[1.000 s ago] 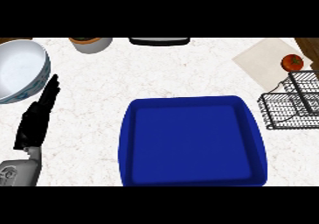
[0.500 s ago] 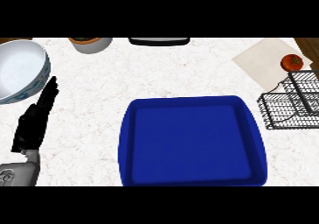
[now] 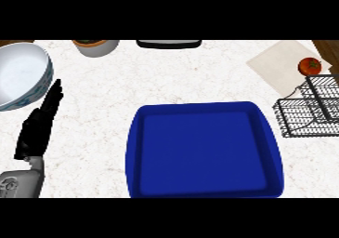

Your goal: Pick the can from the tray and place it in the tiered basket

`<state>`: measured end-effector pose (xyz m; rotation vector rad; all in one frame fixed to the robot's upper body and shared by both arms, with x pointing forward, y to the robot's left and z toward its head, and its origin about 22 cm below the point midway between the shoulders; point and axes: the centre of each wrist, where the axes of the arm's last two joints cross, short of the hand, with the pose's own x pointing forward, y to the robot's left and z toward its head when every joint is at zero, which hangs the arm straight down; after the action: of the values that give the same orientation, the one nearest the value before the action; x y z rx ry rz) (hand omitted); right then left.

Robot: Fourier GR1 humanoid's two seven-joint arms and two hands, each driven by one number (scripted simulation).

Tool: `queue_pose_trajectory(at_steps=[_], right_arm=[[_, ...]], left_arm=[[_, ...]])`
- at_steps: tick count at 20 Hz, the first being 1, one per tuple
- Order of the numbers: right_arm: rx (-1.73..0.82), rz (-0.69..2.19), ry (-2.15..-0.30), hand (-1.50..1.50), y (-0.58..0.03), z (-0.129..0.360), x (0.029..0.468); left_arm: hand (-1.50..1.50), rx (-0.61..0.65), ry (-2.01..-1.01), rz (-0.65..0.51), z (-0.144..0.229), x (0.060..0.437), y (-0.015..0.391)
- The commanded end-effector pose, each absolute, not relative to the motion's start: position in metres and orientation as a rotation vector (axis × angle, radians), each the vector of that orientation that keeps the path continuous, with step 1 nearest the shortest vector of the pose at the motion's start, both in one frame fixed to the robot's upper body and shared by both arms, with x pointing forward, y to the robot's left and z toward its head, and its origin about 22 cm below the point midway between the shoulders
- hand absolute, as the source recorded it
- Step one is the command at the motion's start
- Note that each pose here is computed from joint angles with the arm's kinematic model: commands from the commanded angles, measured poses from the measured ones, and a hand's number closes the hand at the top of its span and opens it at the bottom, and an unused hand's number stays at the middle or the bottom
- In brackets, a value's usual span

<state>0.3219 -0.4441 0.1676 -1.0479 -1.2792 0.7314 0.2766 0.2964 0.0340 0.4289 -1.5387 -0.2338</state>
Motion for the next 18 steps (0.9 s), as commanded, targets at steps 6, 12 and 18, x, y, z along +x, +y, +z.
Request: queue_pose_trajectory(at_steps=[6, 12, 18], right_arm=[[-0.971, 0.472, -1.481, -1.50, -0.448, 0.177, 0.324], [-1.029, 0.307, -1.555, -1.50, -0.488, 0.205, 0.299], [-0.985, 0.176, -1.445, -1.50, -0.533, 0.241, 0.256]], left_arm=[[0.00, 0.402, -1.528, -0.238, 0.021, 0.261, 0.299], [0.00, 0.418, -1.545, -0.231, 0.037, 0.282, 0.313], [0.00, 0.442, -1.525, -0.231, 0.042, 0.280, 0.308]])
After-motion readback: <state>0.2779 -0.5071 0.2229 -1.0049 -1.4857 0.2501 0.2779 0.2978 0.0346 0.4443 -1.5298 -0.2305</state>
